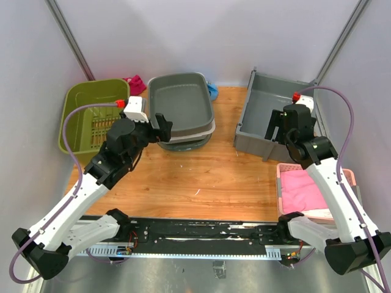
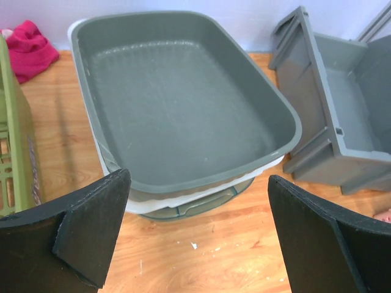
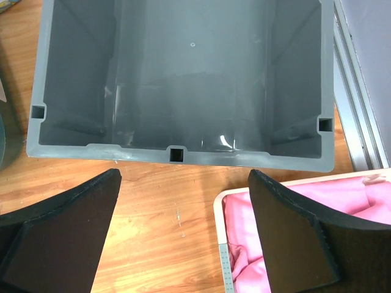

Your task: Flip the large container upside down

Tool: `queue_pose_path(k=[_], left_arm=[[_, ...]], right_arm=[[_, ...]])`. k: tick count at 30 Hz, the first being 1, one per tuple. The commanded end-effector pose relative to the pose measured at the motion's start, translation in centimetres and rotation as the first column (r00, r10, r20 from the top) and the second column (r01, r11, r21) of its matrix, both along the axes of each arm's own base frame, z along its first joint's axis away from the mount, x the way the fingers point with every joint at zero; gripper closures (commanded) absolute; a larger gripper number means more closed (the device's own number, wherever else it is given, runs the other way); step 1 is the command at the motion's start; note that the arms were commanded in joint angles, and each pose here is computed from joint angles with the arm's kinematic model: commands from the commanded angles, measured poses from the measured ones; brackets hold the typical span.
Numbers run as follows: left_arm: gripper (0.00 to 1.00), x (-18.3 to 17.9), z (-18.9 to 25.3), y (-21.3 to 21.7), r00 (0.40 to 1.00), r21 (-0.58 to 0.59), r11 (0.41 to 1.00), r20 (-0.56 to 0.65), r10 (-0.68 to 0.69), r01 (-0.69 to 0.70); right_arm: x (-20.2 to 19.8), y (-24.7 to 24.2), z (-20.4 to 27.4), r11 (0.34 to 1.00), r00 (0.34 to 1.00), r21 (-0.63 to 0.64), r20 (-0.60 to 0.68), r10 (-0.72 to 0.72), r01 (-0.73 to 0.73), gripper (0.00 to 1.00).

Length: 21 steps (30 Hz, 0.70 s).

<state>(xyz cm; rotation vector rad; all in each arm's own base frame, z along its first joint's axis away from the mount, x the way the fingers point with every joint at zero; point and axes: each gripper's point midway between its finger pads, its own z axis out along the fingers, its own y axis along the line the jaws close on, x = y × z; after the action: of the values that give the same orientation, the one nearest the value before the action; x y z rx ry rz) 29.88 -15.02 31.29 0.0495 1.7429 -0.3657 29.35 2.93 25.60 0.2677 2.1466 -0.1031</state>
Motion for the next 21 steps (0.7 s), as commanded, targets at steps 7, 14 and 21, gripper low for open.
queue_pose_path(k=[7, 14, 21], left_arm=[[0.01, -0.2, 3.1, -1.4, 0.996, -0.007, 0.997, 0.027, -0.083, 0.083], [0.01, -1.1, 0.2, -4.8, 0.980, 0.007, 0.982, -0.066, -0.189, 0.190], [0.01, -2.9, -1.3, -7.8, 0.957, -0.047, 0.961, -0.096, -0.275, 0.271]], right_arm=[[-0.3, -0.2, 0.2, 1.000, 0.999, 0.002, 0.049, -0.013, 0.012, 0.12], [0.7, 1.2, 0.0, 0.999, 0.999, 0.032, 0.039, 0.033, -0.035, 0.12], [5.0, 7.4, -1.0, 0.976, 0.973, 0.020, -0.084, 0.216, -0.215, 0.12]])
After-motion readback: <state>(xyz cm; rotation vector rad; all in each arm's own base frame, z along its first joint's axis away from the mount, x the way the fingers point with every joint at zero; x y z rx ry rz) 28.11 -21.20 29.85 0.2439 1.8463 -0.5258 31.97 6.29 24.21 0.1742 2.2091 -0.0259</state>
